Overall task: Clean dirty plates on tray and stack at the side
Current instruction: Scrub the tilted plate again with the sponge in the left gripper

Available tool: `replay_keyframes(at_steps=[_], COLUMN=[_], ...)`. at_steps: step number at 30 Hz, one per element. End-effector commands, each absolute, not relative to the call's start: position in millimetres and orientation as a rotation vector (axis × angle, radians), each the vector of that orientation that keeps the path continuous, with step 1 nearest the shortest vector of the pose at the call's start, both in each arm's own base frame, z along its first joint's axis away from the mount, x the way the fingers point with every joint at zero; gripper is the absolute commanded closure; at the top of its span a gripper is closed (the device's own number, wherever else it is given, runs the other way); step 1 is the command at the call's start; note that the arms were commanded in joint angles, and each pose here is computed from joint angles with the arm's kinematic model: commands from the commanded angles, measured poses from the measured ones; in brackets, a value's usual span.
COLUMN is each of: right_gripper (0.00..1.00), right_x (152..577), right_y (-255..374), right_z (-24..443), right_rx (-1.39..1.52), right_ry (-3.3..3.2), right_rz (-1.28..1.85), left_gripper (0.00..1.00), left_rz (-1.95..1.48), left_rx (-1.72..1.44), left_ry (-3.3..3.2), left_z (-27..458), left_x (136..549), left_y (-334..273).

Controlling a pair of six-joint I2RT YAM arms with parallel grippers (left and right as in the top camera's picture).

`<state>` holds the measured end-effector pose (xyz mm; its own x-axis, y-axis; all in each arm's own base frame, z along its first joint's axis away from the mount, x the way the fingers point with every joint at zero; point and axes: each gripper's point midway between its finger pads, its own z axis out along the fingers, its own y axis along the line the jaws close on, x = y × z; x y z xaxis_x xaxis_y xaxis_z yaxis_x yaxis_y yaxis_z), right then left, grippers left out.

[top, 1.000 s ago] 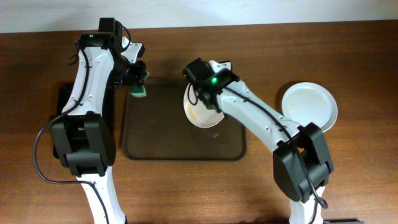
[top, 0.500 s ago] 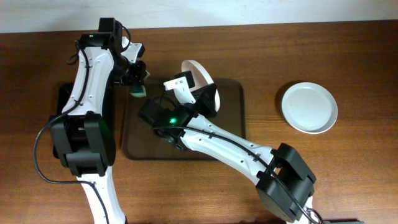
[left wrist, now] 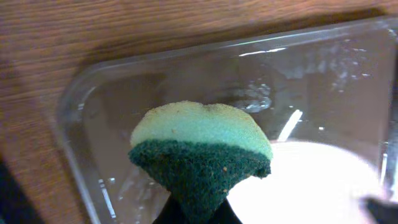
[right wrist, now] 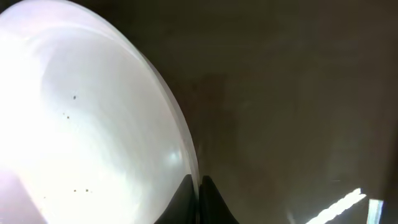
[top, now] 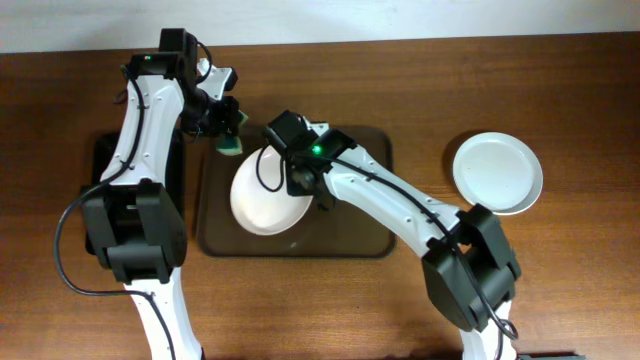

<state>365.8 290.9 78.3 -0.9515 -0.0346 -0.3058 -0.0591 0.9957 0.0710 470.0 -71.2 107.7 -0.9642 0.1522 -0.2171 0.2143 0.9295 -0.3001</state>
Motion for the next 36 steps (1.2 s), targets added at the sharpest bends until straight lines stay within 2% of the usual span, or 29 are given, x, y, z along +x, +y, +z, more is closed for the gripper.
replay_keyframes(at_steps=[1, 7, 13, 18, 21, 26, 36], right_gripper=[0.96, 0.96, 0.96, 0.96, 0.96, 0.96, 0.96], right_x=[356.7, 381.8, 402.2, 402.2, 400.1, 400.0, 399.5], right_y=[305.3, 285.3, 273.2, 273.7, 276.7, 276.4, 275.4], right_z=[66.3, 68.5, 71.7, 71.8, 71.8, 71.7, 71.3], right_rx=[-0.089, 0.11, 0.216, 0.215, 0.21, 0.209, 0.193], right_ry=[2.89, 2.861, 2.828, 2.827, 2.838, 2.839, 2.841], right_rz=[0.214, 0.234, 0.286, 0.287, 0.312, 0.31, 0.3], left_gripper=[1.0, 1.0, 1.0, 0.99, 1.0, 0.99, 0.99], left_rz=[-0.589, -0.637, -0.64, -0.637, -0.471, -0.212, 0.392], left_rx=[0.219, 0.224, 0.102, 0.215, 0.28, 0.291, 0.152], left_ry=[2.936, 3.07, 3.102, 3.044, 2.999, 3.03, 3.026], left_z=[110.0, 84.4, 64.7, 41.7, 33.8, 26.8, 30.2], left_x=[457.4, 418.7, 414.4, 414.5, 422.7, 418.7, 426.5], left_y=[-107.5, -159.7, -163.5, -192.1, -196.7, -176.3, -73.0])
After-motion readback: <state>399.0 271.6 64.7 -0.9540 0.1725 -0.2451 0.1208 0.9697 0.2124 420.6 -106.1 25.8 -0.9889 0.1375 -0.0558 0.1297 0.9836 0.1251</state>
